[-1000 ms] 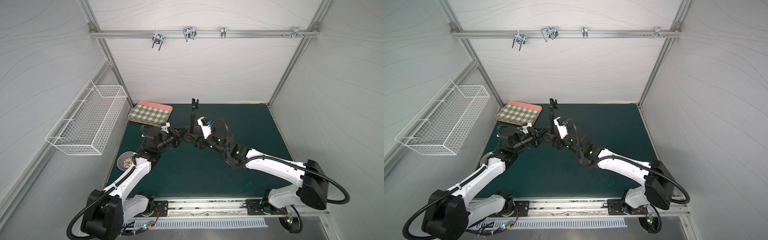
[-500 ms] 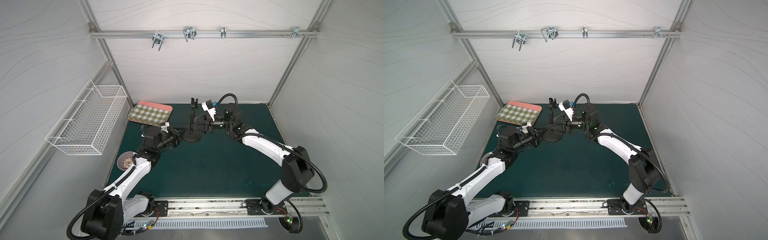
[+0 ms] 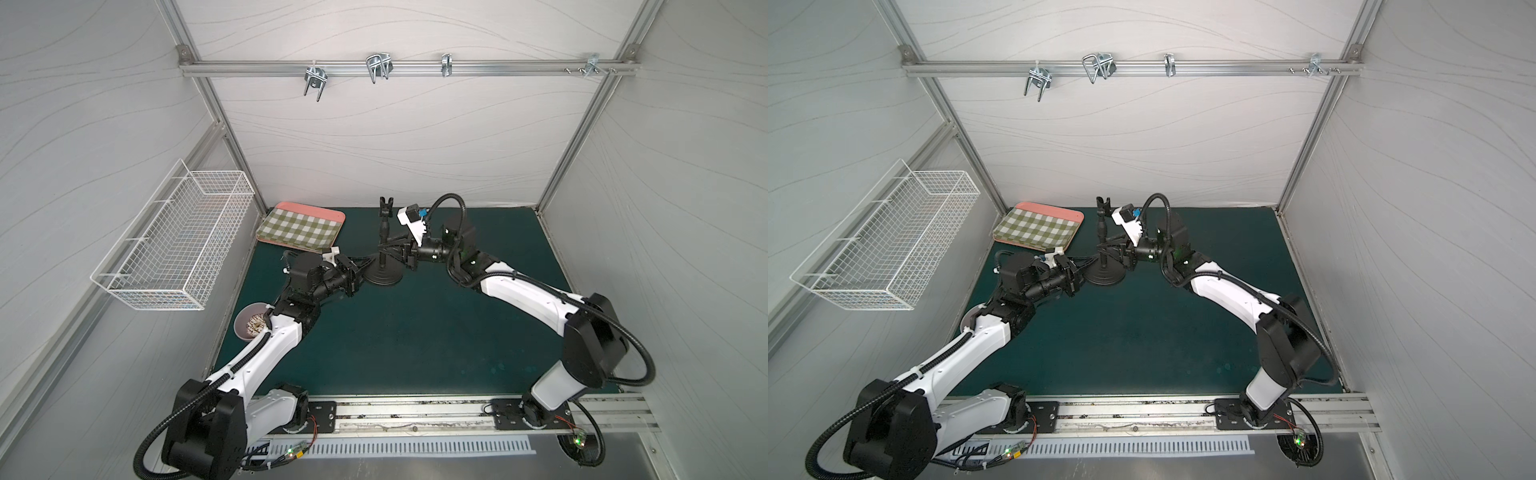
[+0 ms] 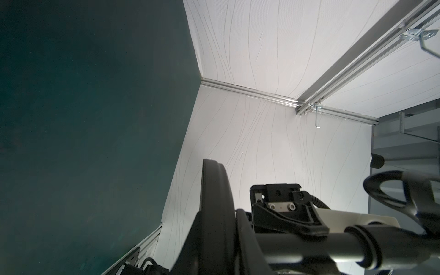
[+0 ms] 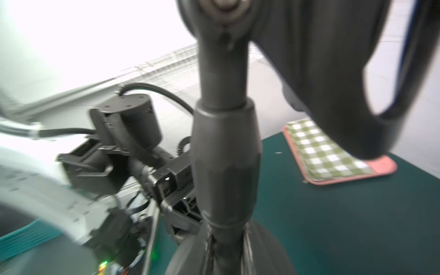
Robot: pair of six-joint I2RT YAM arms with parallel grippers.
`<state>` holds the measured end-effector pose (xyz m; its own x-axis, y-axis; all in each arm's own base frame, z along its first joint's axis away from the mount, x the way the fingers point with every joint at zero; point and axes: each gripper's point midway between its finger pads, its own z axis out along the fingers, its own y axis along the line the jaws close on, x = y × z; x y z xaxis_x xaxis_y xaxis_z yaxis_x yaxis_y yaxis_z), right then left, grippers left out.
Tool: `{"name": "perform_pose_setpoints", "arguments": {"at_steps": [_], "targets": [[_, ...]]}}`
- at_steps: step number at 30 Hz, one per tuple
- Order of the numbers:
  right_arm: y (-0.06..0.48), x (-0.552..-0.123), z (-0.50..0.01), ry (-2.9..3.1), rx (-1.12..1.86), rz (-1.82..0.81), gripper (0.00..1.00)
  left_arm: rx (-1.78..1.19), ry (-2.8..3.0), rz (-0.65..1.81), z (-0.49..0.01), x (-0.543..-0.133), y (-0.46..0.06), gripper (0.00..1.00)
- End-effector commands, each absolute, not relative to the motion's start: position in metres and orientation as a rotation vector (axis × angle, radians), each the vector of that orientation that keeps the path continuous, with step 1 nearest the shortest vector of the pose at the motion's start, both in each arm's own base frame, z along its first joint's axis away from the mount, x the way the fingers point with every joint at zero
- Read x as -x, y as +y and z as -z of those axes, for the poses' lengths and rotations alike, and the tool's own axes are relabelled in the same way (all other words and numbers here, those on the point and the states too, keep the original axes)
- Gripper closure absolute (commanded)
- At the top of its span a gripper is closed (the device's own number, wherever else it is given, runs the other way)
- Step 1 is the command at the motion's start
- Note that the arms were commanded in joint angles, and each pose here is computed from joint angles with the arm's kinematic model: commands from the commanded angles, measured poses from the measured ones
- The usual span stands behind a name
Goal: Assemble a microphone stand
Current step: Screw the microphone stand pole into the microphone stand base.
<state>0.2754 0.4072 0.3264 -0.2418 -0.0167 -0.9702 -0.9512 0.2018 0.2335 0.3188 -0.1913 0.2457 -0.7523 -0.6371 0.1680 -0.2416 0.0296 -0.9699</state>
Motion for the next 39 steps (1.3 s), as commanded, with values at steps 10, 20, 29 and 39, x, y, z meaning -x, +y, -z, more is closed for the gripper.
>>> {"name": "perform_pose_setpoints", "arguments": {"at_steps": [10, 20, 29, 39], "targets": [[0.405, -0.245, -0.322, 1.678, 0.343, -0.678, 1.00, 0.718, 1.843, 1.859, -0.302, -0.326, -0.195, 1.00], [0.398, -0.239, -0.319, 1.667, 0.666, -0.805, 0.24, 0.720, 1.836, 1.862, -0.303, -0.325, -0.193, 1.00], [0.380, -0.230, -0.334, 1.454, 1.131, -1.332, 0.25, 0.715, 1.826, 1.870, -0.305, -0.323, -0.193, 1.00], [0.400, -0.244, -0.335, 1.377, 1.284, -1.554, 0.44, 0.717, 1.829, 1.863, -0.306, -0.320, -0.192, 1.00]]}}
